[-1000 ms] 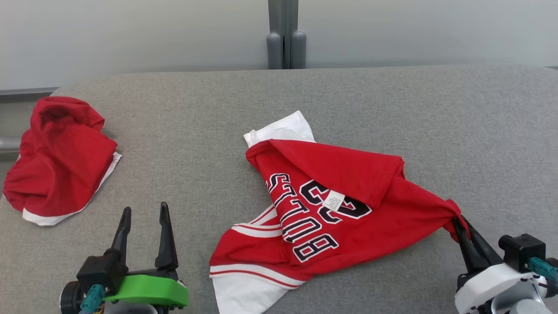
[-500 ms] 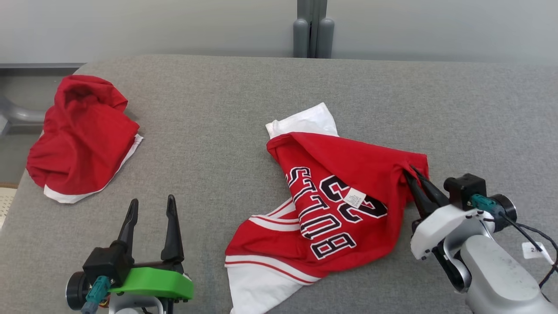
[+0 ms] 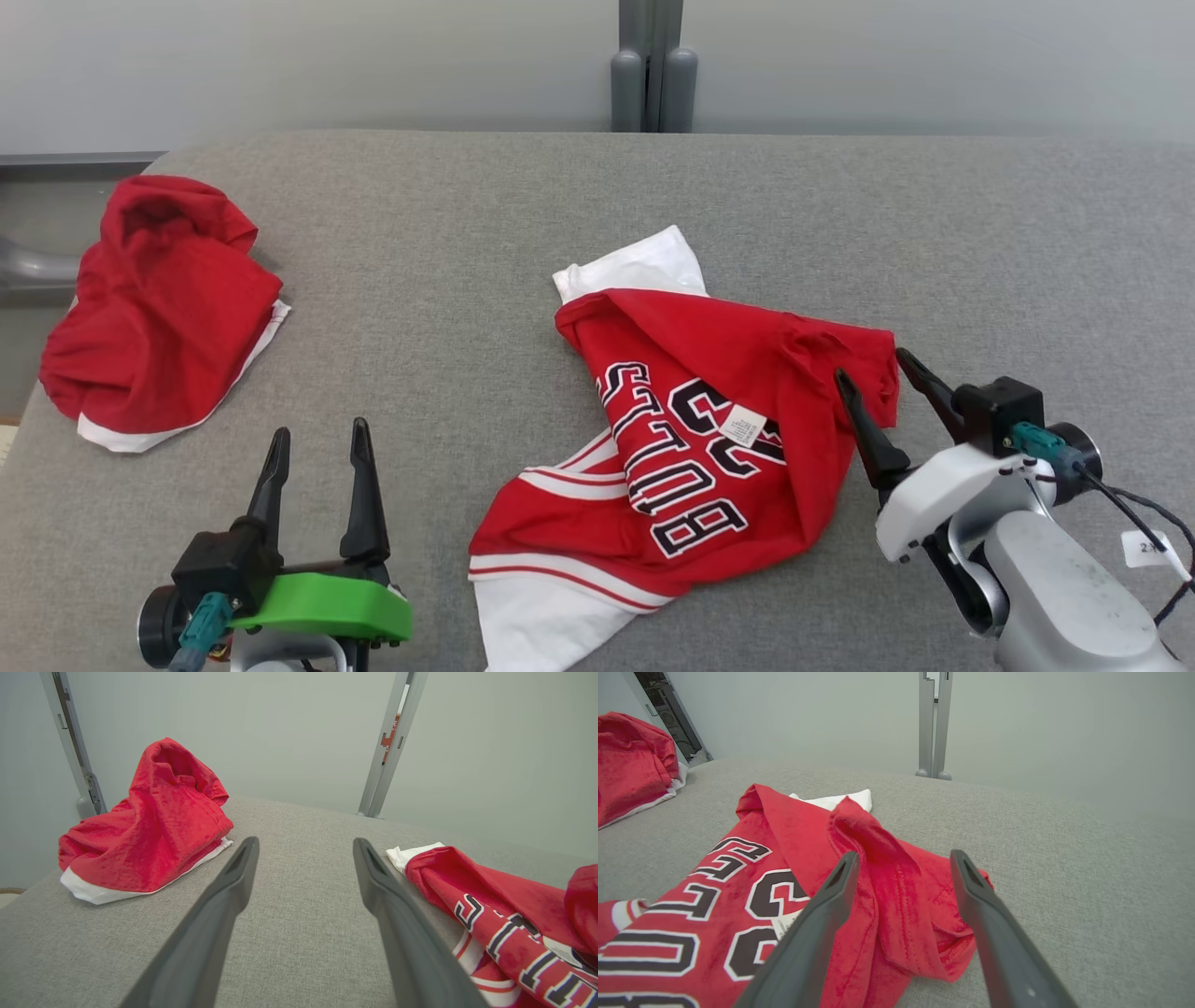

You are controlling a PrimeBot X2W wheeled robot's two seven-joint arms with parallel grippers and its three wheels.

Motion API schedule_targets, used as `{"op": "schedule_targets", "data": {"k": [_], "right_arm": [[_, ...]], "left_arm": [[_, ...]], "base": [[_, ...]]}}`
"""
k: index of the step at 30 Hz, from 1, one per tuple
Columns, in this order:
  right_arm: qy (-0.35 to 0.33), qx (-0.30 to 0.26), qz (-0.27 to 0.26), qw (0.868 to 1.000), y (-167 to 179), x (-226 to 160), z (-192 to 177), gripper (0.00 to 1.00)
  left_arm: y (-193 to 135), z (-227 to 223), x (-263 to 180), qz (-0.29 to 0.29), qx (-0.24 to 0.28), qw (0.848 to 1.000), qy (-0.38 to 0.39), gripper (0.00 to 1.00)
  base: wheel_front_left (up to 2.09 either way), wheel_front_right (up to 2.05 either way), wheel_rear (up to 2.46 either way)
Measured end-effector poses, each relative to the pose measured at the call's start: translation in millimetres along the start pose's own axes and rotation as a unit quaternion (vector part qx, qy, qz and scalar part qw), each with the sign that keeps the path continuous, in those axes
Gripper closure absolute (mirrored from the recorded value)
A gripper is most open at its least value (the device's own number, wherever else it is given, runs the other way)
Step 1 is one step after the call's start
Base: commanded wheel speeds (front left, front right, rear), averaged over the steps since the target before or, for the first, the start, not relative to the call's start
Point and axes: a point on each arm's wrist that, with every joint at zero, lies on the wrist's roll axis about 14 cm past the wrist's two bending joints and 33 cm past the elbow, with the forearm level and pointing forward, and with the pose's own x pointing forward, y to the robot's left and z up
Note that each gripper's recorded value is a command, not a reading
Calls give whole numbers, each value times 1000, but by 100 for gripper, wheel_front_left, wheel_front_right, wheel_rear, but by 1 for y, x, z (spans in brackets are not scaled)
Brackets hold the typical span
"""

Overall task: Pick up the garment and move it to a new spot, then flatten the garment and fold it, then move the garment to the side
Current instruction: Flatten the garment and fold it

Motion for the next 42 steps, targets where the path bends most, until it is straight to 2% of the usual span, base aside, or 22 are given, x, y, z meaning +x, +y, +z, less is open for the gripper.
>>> {"op": "schedule_targets", "data": {"k": [11,21,30,42], "right_arm": [[-39,8,-62,997,-27,-60,10,0],[-85,24,-116,989,-33,-98,26,0],[-99,30,-128,986,-28,-109,30,0],[-84,34,-119,989,-23,-103,21,0]], "left_arm": [[-11,0,2,-17,-1,1000,-1,0],[-12,1,-4,-23,5,1000,-3,0],[-17,-3,-8,-38,12,999,3,0],[-57,-36,0,-120,31,991,56,0]], "base": [[0,0,0],[0,0,0],[0,0,0],[0,0,0]]}}
